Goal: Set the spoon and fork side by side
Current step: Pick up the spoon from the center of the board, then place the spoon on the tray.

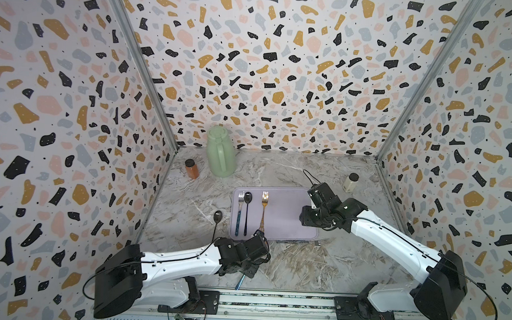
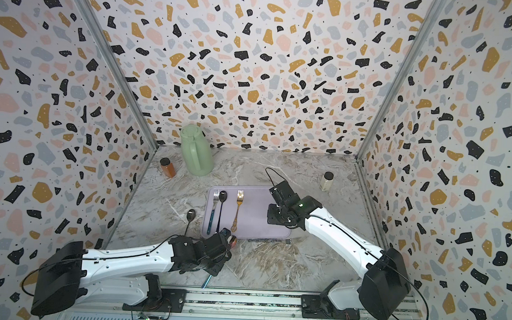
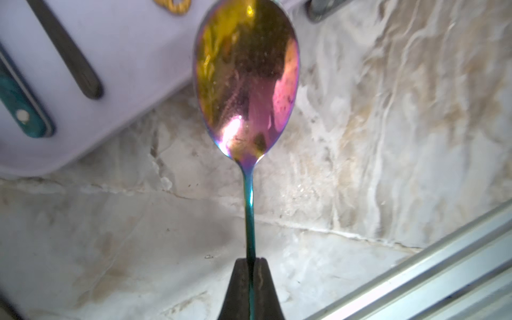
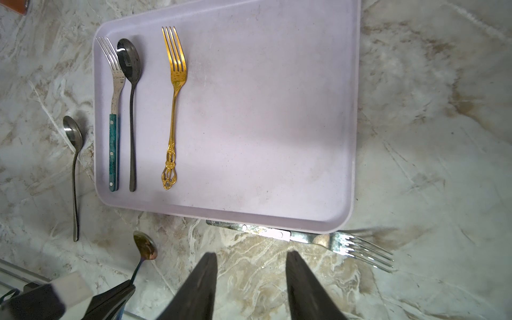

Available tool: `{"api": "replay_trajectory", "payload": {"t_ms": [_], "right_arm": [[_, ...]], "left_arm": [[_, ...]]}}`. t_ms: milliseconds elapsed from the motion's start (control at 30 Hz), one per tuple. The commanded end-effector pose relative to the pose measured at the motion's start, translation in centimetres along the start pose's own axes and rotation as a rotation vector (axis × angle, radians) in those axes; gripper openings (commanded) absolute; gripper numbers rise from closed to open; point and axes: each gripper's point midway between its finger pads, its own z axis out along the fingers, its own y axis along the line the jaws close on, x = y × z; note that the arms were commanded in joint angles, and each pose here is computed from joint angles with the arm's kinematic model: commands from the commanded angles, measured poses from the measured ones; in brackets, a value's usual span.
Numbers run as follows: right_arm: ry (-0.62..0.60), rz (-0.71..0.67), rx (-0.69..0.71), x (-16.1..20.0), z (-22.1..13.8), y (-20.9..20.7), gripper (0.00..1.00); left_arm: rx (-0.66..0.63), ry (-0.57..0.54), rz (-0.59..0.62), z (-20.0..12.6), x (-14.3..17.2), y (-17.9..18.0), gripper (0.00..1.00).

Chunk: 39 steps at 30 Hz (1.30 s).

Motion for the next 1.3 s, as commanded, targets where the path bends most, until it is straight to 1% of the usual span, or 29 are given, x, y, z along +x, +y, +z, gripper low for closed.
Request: {"api": "replay_trajectory", "payload": {"t_ms": [0,167,267,467,600,700,967,1133,1267], "right_arm": [[-0.050,-0.015,0.023,-0.2,-1.6,-0.8,0.46],[-0.088,-0.036,0.053,-0.6,-2.2,-1.8,0.47],[-0.104,-0.042,0.077,-0.8,-2.5,-2.9,0.47],[-0.094,-0.020,0.118,-0.4,-2.4,-5.6,0.48],[-0.084,-0.007,0.129,0.0,-2.2,-6.6,0.49],[-0.073,-0.004,0.134,0.2,-2.0,-6.9,0.50],[-0.048,0.007,0.140,0.6,-1.4,-7.6,0.50],[-0.035,0.019,0.140,0.5,-1.1,-7.8,0.50],[-0.027,0.027,0.136,0.4,-1.0,-7.9,0.50]], "left_arm": [[0.027,-0.075,-0.013,-1.9,-2.7,-0.5,0.00],[0.073,-0.133,-0.081,-3.2,-6.7,-0.5,0.00],[0.087,-0.161,-0.143,-3.4,-9.3,0.1,0.00],[0.095,-0.209,-0.248,-2.9,-14.7,1.2,0.00],[0.093,-0.192,-0.302,-1.1,-17.7,1.7,0.00],[0.084,-0.163,-0.332,1.0,-19.6,2.0,0.00],[0.032,-0.099,-0.403,6.1,-22.4,3.4,0.00],[0.026,-0.058,-0.440,8.7,-22.7,3.7,0.00],[0.023,-0.032,-0.462,10.0,-22.5,3.7,0.00]]}}
